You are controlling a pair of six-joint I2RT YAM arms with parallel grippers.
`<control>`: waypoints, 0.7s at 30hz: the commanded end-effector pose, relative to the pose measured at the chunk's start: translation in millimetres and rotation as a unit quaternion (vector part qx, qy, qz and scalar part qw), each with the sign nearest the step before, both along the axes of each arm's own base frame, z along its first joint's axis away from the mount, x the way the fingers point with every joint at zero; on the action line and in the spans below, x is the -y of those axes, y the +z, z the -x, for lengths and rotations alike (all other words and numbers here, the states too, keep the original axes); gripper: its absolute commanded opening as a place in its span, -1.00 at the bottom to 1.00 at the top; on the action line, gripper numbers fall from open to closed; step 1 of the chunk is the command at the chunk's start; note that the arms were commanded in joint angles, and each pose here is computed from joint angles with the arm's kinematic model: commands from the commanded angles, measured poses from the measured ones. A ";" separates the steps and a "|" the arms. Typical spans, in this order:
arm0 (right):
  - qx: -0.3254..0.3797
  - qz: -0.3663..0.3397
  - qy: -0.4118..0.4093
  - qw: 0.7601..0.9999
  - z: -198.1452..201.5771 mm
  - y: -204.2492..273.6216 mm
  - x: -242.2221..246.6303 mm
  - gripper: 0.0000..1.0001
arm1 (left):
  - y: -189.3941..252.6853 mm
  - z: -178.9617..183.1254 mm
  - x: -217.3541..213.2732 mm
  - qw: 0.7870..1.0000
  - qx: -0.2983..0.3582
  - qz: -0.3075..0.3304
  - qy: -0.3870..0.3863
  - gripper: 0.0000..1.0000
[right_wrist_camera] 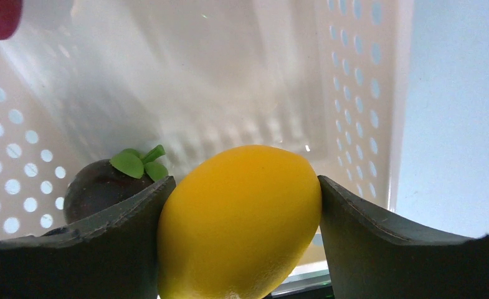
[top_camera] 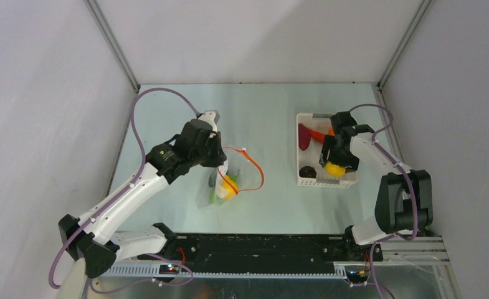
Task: Place the food in the zip-top bag and seal the zipper
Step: Pick up the fake fruit from the bin, then place the fake fruit in the zipper food storage bag.
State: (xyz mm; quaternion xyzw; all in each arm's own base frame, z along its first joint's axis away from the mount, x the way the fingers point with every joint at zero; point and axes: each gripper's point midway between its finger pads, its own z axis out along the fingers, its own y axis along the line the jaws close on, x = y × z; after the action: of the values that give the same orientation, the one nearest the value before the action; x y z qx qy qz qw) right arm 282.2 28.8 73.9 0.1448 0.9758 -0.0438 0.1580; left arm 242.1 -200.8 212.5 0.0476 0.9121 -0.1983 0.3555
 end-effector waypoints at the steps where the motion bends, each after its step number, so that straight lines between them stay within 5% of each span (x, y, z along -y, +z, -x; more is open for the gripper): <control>1: 0.068 0.004 -0.018 0.997 -17.4 27.7 5.5 -0.44 | 9.5 -2.2 0.2 1.000 0.018 0.008 -0.005 -1.00; 7: 0.166 -0.042 0.000 0.985 -32.4 74.2 -9.3 -0.51 | 10.1 -2.6 -0.7 1.000 0.020 0.007 -0.003 -1.00; 12: 0.282 -0.142 0.098 0.944 -27.4 144.4 -57.1 -0.51 | 9.8 -2.2 -0.3 1.000 0.019 0.007 -0.003 -1.00; 15: 0.350 -0.215 0.205 0.888 -7.4 191.2 -113.2 -0.50 | 10.2 -2.5 0.9 1.000 0.019 0.009 -0.005 -1.00; 20: 0.411 -0.344 0.383 0.753 52.0 244.7 -223.4 -0.48 | 10.1 -2.4 1.8 1.000 0.017 0.008 -0.008 -1.00; 21: 0.403 -0.362 0.386 0.747 56.6 243.1 -233.5 -0.48 | 10.1 -1.4 2.5 1.000 0.016 0.009 -0.012 -1.00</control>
State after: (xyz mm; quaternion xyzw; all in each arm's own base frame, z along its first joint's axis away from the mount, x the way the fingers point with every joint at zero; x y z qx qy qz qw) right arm 257.2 196.4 283.1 -0.0995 0.8175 0.3178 0.4698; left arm 242.1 -200.8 212.5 0.0476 0.9121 -0.1983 0.3555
